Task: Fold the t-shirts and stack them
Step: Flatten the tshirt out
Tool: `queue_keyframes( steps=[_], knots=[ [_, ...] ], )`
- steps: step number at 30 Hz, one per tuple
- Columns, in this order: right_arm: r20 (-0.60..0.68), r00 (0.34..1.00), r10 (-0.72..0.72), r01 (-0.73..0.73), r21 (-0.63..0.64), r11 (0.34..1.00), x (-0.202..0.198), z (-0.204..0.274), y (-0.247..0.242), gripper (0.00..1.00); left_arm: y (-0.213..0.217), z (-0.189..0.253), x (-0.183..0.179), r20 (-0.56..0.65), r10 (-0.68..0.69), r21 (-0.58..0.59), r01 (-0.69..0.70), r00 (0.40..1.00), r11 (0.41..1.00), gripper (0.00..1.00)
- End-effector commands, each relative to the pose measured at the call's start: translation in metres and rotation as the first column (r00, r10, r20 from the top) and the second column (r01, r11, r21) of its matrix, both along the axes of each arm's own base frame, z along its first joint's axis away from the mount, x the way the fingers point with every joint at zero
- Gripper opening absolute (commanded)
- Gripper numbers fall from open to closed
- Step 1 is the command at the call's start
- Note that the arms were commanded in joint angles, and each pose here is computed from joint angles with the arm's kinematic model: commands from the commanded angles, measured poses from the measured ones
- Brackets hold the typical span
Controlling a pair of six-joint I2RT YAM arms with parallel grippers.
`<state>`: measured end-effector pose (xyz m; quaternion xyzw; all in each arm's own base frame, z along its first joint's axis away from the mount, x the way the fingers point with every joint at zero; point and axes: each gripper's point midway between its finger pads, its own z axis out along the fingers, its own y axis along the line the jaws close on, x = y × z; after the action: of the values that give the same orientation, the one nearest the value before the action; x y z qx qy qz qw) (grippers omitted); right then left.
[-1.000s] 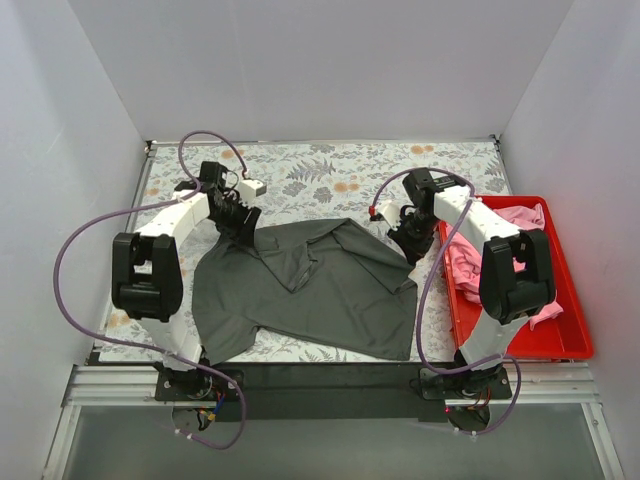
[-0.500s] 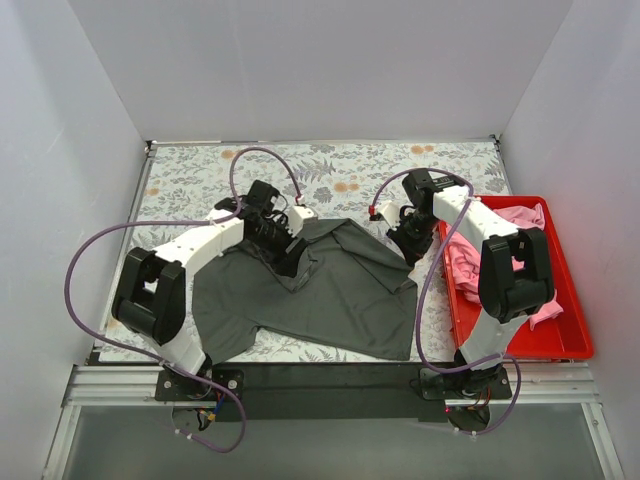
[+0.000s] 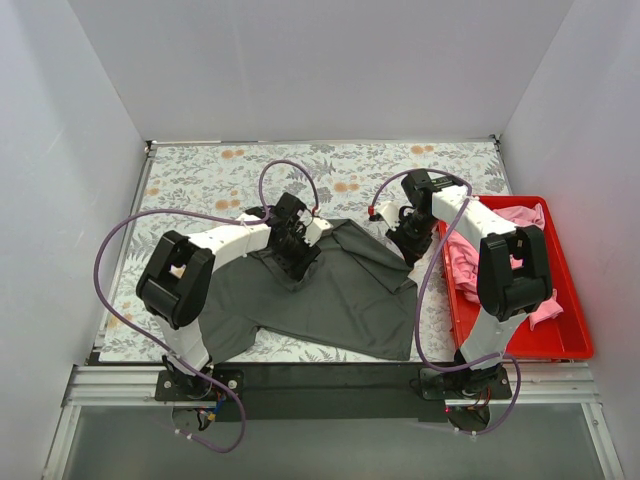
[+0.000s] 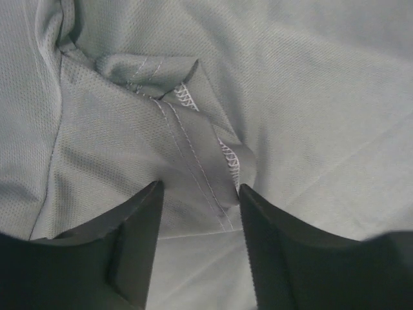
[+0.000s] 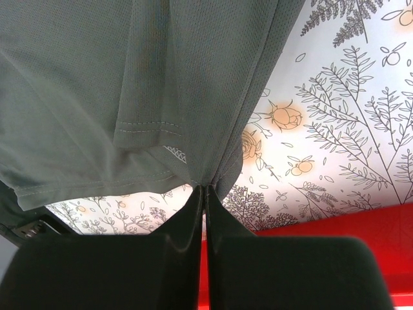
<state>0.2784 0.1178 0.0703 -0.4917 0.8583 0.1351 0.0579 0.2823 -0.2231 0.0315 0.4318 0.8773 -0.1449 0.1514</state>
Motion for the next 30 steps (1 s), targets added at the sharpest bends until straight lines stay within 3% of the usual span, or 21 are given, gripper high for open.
queue_keyframes(
  steps=[1,7,8,17,22,26,30],
  knots=[
    [0.025,1.000,0.000,-0.001,0.021,1.000,0.009,0.007,0.005,0.01,-0.004,0.009,0.009,0.050,0.014,-0.011,-0.014,0.999,1.000,0.45],
    [0.022,1.000,0.001,-0.002,0.019,1.000,0.009,0.006,0.004,0.01,-0.006,0.024,0.016,0.093,0.024,-0.027,-0.021,0.995,0.999,0.13],
    [0.021,1.000,0.000,0.000,0.018,1.000,0.009,0.006,0.004,0.01,-0.006,0.027,0.017,0.102,0.023,-0.031,-0.020,0.994,0.999,0.00],
    [0.007,1.000,-0.002,0.002,0.027,1.000,0.006,0.004,0.006,0.01,-0.026,0.065,0.054,0.201,0.011,-0.067,0.003,0.980,0.998,0.00],
    [0.006,1.000,0.002,-0.002,0.022,1.000,0.005,0.003,0.004,0.01,-0.037,0.059,0.065,0.186,-0.038,-0.060,0.050,0.982,0.997,0.15],
    [0.009,1.000,0.005,-0.005,0.021,1.000,0.004,0.003,0.004,0.01,-0.045,0.048,0.072,0.174,-0.055,-0.060,0.067,0.983,0.996,0.00],
    [0.001,1.000,0.005,-0.005,0.021,1.000,0.002,0.001,0.003,0.01,-0.057,0.045,0.091,0.196,-0.037,-0.080,0.053,0.980,0.995,0.00]
  ],
)
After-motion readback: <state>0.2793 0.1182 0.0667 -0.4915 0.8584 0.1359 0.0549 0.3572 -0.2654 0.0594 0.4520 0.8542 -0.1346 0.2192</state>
